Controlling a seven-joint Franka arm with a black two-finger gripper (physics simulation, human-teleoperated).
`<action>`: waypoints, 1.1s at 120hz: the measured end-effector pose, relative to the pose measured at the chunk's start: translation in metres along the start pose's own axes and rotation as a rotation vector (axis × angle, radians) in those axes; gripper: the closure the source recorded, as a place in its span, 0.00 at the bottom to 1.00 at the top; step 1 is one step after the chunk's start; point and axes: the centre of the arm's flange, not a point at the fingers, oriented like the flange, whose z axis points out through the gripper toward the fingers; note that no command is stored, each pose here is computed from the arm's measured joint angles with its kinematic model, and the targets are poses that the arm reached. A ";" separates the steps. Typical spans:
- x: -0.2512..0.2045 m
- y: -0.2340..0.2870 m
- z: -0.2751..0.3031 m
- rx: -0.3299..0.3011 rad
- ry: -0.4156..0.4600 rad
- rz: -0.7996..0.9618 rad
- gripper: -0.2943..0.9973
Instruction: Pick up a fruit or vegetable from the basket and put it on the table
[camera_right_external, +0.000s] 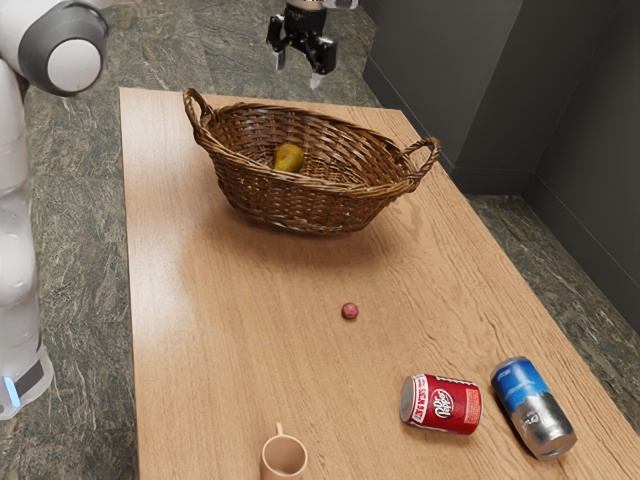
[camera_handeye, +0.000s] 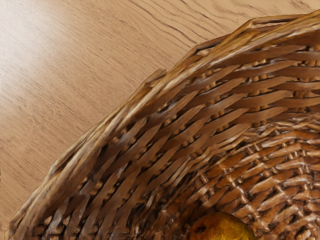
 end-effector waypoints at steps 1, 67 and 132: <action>-0.001 0.000 0.000 0.001 -0.010 0.000 0.25; -0.035 0.030 0.092 -0.020 -0.007 -0.151 0.26; -0.042 0.057 0.094 0.063 -0.148 -0.265 0.26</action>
